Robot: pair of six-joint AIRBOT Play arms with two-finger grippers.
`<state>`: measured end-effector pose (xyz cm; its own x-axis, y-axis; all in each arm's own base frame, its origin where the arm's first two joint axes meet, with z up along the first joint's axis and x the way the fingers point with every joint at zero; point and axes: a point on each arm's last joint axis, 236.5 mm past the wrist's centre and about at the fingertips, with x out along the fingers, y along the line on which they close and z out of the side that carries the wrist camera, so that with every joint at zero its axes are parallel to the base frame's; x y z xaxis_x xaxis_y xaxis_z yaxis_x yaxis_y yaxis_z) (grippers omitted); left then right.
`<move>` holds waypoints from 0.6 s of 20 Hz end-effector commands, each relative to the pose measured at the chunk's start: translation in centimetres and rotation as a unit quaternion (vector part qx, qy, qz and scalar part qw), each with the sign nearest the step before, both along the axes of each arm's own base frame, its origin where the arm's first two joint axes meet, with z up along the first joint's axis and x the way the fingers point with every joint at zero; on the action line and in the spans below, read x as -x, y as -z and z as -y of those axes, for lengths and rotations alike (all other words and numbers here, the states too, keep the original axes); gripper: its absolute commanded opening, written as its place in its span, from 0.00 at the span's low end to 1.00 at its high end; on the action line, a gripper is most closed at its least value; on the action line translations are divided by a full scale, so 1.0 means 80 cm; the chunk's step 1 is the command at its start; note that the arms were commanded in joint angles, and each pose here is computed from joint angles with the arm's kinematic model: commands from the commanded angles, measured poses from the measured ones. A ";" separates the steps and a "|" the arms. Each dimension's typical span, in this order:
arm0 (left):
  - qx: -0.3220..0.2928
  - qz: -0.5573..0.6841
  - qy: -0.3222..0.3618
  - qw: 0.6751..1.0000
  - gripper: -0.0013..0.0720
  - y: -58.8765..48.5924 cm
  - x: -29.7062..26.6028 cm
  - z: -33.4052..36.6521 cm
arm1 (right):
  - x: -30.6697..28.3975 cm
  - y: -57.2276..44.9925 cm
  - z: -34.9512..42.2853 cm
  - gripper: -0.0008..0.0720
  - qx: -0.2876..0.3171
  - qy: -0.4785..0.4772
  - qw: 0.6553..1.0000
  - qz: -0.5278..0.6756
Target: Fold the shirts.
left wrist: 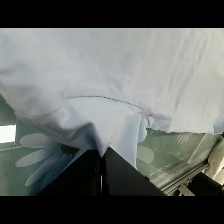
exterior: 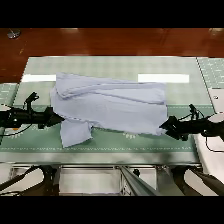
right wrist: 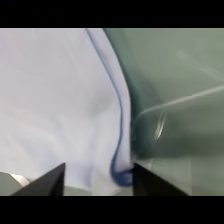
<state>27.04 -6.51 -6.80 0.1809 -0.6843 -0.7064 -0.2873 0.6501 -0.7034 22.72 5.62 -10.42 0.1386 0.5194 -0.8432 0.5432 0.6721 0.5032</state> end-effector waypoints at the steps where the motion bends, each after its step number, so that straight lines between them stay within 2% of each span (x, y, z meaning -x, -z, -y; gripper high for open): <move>1: -0.002 0.002 -0.001 1.000 0.05 0.000 -0.002 -0.001 | -0.012 0.006 -0.009 0.51 -0.021 -0.002 1.000 0.002; 3: -0.004 0.004 -0.003 1.000 0.05 0.001 -0.003 -0.002 | -0.015 0.002 -0.013 0.04 -0.025 -0.031 0.999 0.025; 6: -0.006 0.018 -0.015 1.000 0.05 -0.010 -0.018 -0.012 | -0.032 -0.015 -0.008 0.04 -0.018 -0.051 0.997 0.049; 8: 0.021 0.061 -0.035 0.997 0.05 -0.040 -0.048 -0.013 | -0.064 -0.035 0.011 0.04 0.009 -0.048 0.996 0.076; 12: -0.002 0.099 -0.040 0.994 0.05 -0.053 -0.100 -0.027 | -0.139 -0.074 0.031 0.04 0.018 -0.032 0.992 0.124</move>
